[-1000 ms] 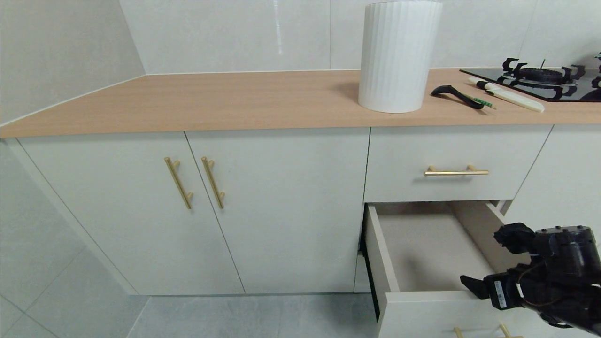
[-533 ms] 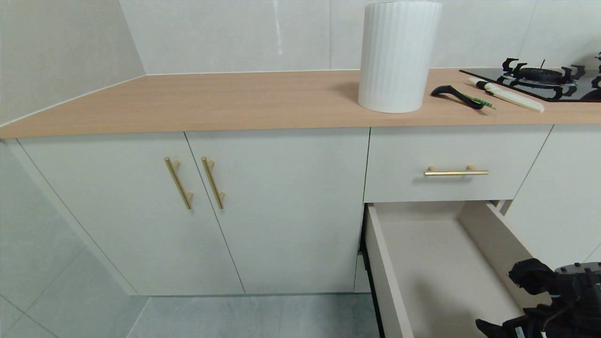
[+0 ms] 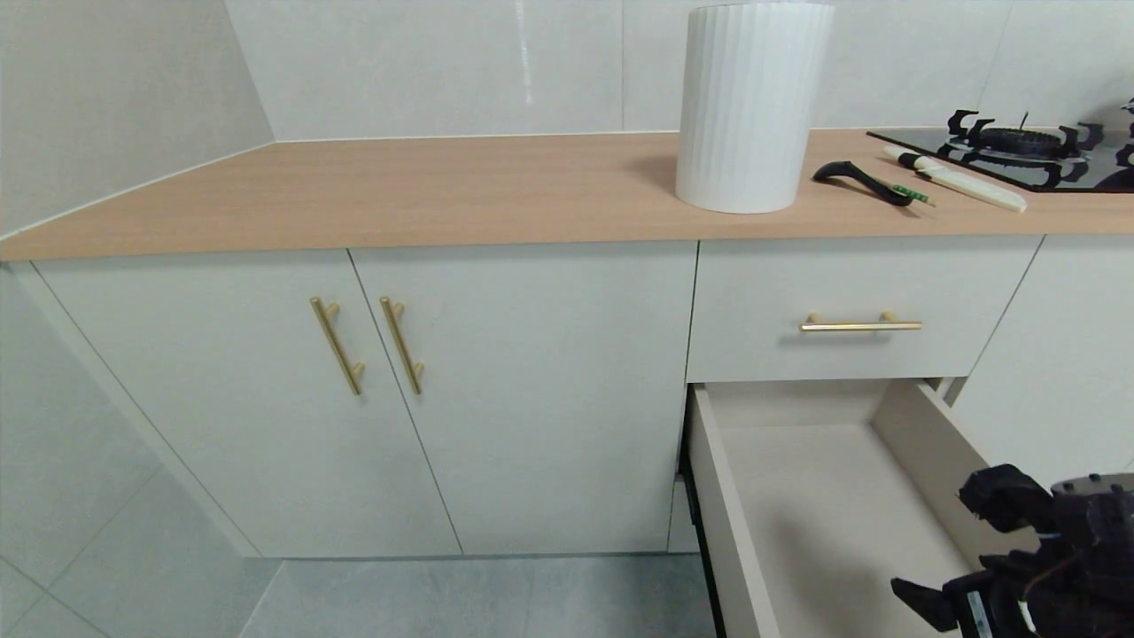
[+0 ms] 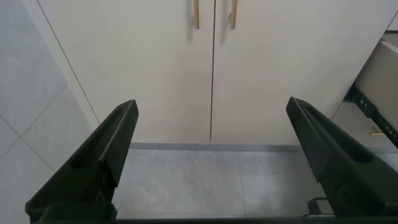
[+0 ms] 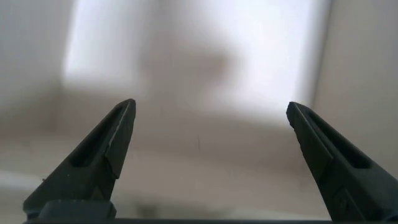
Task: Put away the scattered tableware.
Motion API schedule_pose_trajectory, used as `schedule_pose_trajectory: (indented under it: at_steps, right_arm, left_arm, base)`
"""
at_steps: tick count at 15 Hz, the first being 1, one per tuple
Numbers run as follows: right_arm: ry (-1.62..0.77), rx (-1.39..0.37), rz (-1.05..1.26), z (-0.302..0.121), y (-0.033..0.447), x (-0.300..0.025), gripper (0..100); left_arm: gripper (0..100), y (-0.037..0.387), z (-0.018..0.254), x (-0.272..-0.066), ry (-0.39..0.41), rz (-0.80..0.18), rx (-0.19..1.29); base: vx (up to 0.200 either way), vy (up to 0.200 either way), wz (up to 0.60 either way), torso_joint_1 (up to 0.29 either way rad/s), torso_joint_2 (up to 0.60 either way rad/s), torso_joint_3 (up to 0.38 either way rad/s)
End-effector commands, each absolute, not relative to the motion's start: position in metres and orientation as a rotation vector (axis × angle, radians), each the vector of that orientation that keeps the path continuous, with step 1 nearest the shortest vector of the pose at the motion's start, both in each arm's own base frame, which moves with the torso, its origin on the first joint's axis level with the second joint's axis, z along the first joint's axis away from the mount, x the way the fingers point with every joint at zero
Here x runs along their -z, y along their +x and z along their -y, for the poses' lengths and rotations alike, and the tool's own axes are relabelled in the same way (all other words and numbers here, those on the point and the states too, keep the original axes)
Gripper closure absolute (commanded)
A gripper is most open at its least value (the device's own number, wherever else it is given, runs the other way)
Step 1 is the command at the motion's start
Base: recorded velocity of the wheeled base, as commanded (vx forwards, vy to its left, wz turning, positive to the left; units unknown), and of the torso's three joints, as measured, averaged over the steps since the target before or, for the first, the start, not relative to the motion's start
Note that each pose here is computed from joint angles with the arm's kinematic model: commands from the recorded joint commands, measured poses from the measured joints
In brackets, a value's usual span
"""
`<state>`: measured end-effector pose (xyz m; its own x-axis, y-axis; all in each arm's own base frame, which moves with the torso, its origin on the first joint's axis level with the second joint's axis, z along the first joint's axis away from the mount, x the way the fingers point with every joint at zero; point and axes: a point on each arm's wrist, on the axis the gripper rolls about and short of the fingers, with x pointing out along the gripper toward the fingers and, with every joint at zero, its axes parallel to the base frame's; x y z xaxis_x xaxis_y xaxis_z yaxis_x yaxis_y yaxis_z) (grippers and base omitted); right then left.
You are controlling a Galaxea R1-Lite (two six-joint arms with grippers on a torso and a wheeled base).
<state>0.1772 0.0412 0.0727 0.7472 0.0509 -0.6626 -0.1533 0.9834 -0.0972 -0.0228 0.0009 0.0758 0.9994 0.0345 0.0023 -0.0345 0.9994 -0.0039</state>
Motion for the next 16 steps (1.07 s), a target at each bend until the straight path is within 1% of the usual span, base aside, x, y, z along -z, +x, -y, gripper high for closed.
schedule_pose_trajectory:
  at_steps: [1, 2, 4, 5, 6, 7, 8, 12, 16]
  right_arm:
    - [-0.115, -0.079, -0.607, -0.043, 0.215, -0.110, 0]
    - [-0.111, -0.075, -0.588, -0.045, 0.230, -0.133, 0]
    - [-0.104, -0.115, -0.632, -0.048, 0.237, -0.182, 0]
    - [-0.083, -0.182, -0.679, -0.048, 0.231, -0.206, 0]
    - [-0.003, -0.261, -0.737, -0.049, 0.222, -0.227, 0]
    - [0.098, -0.343, -0.761, -0.051, 0.220, -0.239, 0]
    - [0.138, -0.388, -0.757, -0.050, 0.218, -0.241, 0]
    - [0.117, -0.331, -0.724, -0.033, 0.231, -0.237, 0]
    - [0.070, -0.318, -0.685, -0.031, 0.219, -0.243, 0]
  left_arm:
    - [0, -0.023, -0.001, -0.076, -0.005, 0.002, -0.035]
    - [0, -0.023, -0.001, -0.076, -0.005, 0.002, -0.035]
    - [0, -0.023, -0.001, -0.076, -0.005, 0.002, -0.035]
    - [0, -0.023, -0.001, -0.076, -0.005, 0.002, -0.035]
    - [0, -0.023, -0.001, -0.076, -0.005, 0.002, -0.035]
    - [0, -0.023, -0.001, -0.076, -0.005, 0.002, -0.035]
    - [0, -0.023, -0.001, -0.076, -0.005, 0.002, -0.035]
    - [0, -0.023, -0.001, -0.076, -0.005, 0.002, -0.035]
    - [0, -0.023, -0.001, -0.076, -0.005, 0.002, -0.035]
  base:
    - [0.000, 0.000, 0.00, 0.000, 0.00, 0.000]
    - [0.000, 0.000, 0.00, 0.000, 0.00, 0.000]
    - [0.000, 0.000, 0.00, 0.000, 0.00, 0.000]
    - [0.000, 0.000, 0.00, 0.000, 0.00, 0.000]
    - [0.000, 0.000, 0.00, 0.000, 0.00, 0.000]
    - [0.000, 0.000, 0.00, 0.000, 0.00, 0.000]
    - [0.000, 0.000, 0.00, 0.000, 0.00, 0.000]
    - [0.000, 0.000, 0.00, 0.000, 0.00, 0.000]
    - [0.000, 0.000, 0.00, 0.000, 0.00, 0.000]
